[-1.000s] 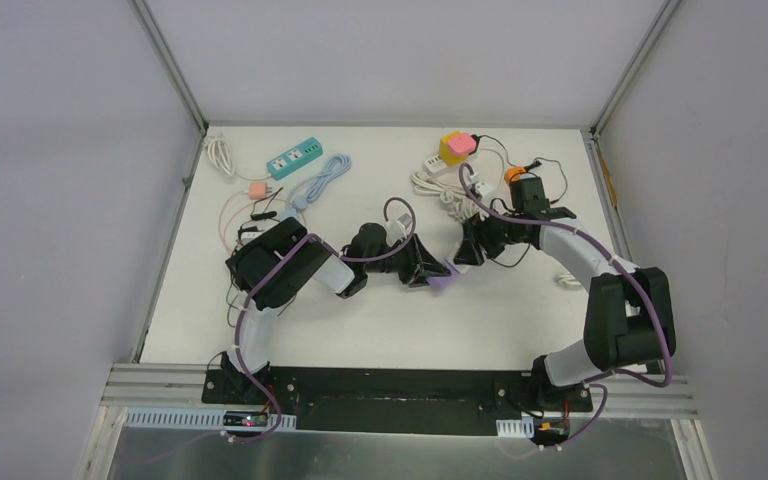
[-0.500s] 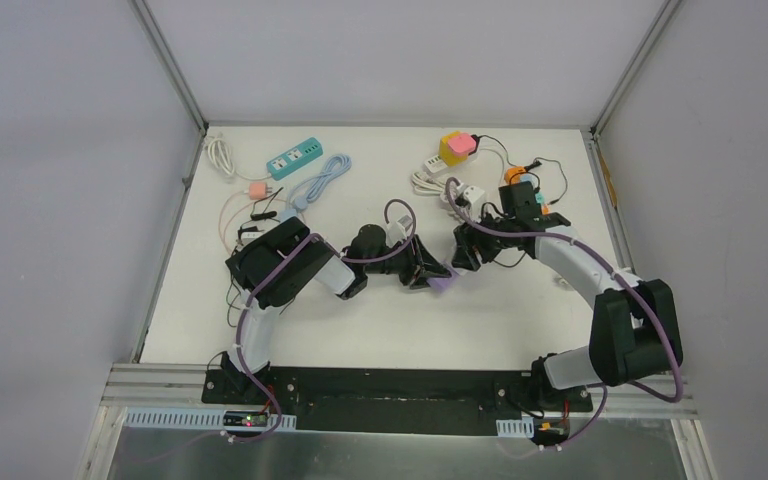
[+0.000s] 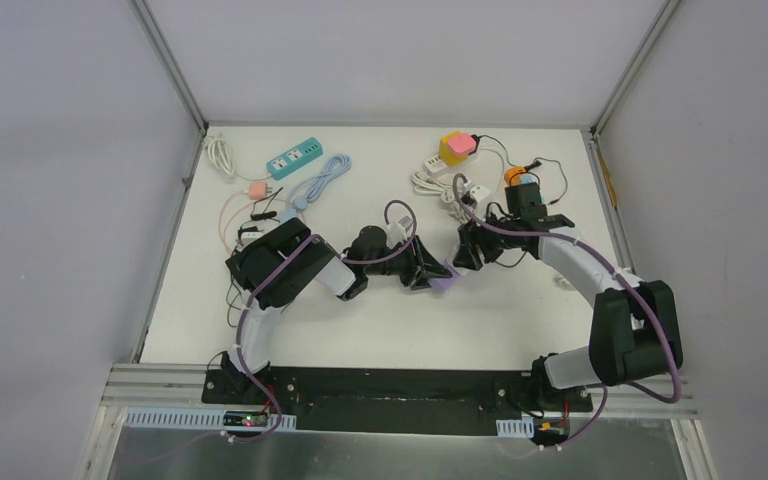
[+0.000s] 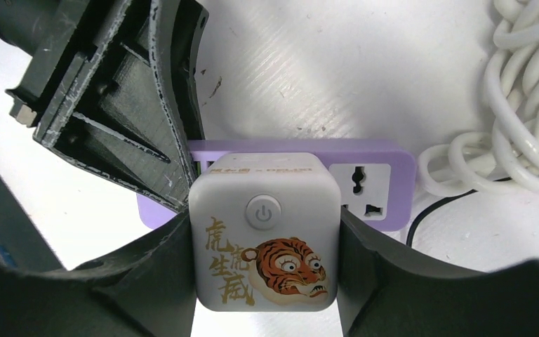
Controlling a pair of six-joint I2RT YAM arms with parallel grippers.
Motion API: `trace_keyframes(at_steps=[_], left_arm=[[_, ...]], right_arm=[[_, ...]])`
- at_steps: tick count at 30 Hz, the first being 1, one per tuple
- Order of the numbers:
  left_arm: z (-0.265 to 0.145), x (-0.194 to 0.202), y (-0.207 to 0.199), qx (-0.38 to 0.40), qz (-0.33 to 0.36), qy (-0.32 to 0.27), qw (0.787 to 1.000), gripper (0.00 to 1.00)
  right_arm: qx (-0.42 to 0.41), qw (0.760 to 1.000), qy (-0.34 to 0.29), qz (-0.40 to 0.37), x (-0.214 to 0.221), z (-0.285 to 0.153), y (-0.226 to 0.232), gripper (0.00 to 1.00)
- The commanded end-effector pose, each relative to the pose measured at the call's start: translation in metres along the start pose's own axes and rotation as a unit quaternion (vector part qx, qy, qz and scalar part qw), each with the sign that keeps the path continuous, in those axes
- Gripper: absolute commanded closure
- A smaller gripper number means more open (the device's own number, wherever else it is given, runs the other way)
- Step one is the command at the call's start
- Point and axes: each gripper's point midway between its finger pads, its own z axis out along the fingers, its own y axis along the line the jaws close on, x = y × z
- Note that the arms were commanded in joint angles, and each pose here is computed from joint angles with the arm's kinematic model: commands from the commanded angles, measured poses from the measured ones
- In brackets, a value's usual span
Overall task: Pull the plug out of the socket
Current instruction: Remove the plug from the socket.
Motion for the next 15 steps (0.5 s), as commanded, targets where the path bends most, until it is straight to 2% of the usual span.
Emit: trace_keyframes(at_steps=[1,4,9,12,15], left_arm=[[0.001,-0.007,0.004,-0.002,-0.005,-0.02,1.0,1.0],[-0.001,-0.007,0.005,-0.005,-0.006,-0.025,1.0,1.0],[-0.003,-0.007,0.008,-0.008,-0.008,-0.03,1.0,1.0],[-0.002,-0.008,0.009,-0.009,-0.009,-0.029,1.0,1.0],[0.001,-0.009,0.009,-0.007,-0.008,-0.027,1.0,1.0]], right_arm=[[-0.028,0.998,0.012,-0.046,-0.004,0.001,0.034,1.0],[-0.01,0.999,0.007,-0.034,-0.006,-0.002,0.022,1.0],[0.025,0.998,-0.038,0.046,-0.008,-0.019,-0.014,1.0],[0.015,0.998,-0.042,0.037,-0.004,-0.018,-0.005,1.0],[-0.014,1.0,-0.019,-0.007,0.0,-0.011,0.022,1.0]])
